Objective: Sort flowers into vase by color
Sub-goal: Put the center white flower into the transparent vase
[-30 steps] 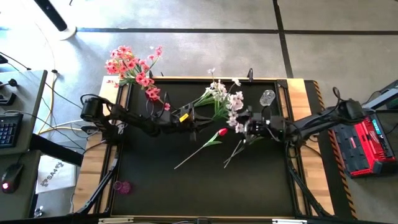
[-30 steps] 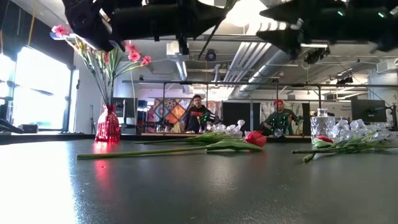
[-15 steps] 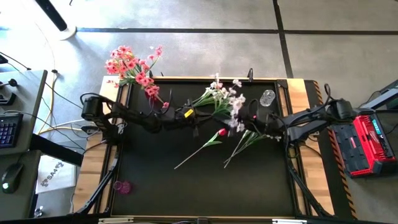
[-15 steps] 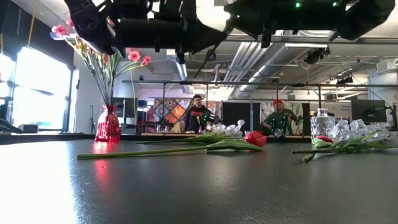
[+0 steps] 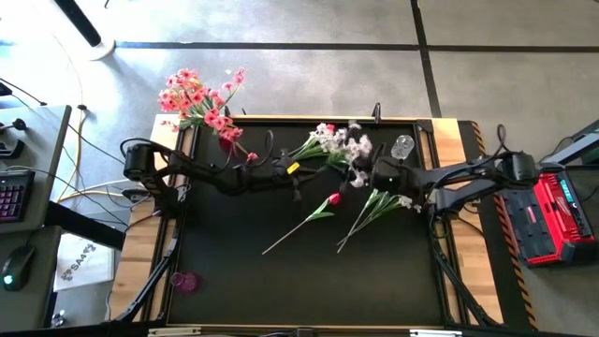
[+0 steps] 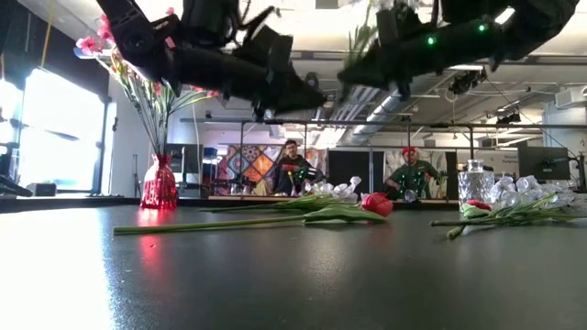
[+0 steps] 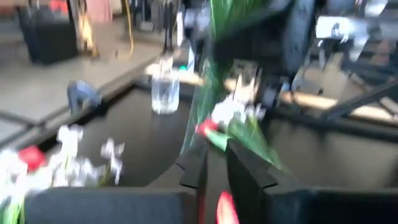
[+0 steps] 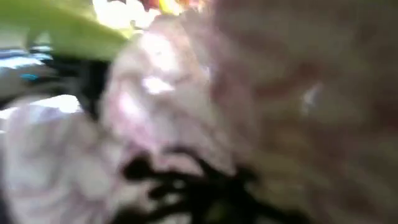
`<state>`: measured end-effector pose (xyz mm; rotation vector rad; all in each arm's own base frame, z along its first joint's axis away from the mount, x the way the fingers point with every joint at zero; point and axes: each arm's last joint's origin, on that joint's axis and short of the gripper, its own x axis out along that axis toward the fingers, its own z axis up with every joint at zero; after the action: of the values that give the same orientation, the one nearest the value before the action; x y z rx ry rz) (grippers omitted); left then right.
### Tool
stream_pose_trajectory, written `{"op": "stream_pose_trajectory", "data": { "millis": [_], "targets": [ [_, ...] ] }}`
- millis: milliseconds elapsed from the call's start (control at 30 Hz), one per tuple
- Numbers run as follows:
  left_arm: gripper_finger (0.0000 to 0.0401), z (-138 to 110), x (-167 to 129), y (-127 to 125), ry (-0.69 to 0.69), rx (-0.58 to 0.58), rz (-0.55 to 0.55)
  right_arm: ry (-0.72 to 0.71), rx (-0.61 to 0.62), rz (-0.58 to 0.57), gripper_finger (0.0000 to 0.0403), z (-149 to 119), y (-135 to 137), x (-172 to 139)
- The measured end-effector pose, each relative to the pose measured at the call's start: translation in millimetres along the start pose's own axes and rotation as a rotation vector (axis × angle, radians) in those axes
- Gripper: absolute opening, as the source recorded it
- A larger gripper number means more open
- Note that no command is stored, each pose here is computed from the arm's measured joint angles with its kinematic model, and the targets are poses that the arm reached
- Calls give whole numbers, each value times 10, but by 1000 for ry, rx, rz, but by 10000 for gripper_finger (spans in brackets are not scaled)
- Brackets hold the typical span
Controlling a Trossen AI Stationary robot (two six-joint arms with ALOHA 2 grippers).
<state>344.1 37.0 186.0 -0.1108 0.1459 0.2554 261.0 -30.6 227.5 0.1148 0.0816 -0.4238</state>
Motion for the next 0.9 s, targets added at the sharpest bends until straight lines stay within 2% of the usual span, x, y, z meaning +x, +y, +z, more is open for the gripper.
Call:
{"op": "stream_pose_trajectory", "data": {
  "millis": [133, 267, 600, 700, 900],
  "targets": [
    [88, -124, -6, 36, 130, 8, 21, 93, -22, -117, 3, 64, -107, -104],
    [102, -165, -11, 64, 172, 23, 56, 173, -56, -210, 2, 189, -228, -252],
    [102, -155, -17, 136, 156, 109, 246, 356, -72, -524, 1, 696, -645, -776],
    [102, -151, -14, 168, 155, 108, 260, 372, -65, -605, 1, 826, -774, -870],
    [102, -144, -8, 232, 155, 103, 277, 429, -34, -771, 0, 868, -1051, -982]
  ]
}}
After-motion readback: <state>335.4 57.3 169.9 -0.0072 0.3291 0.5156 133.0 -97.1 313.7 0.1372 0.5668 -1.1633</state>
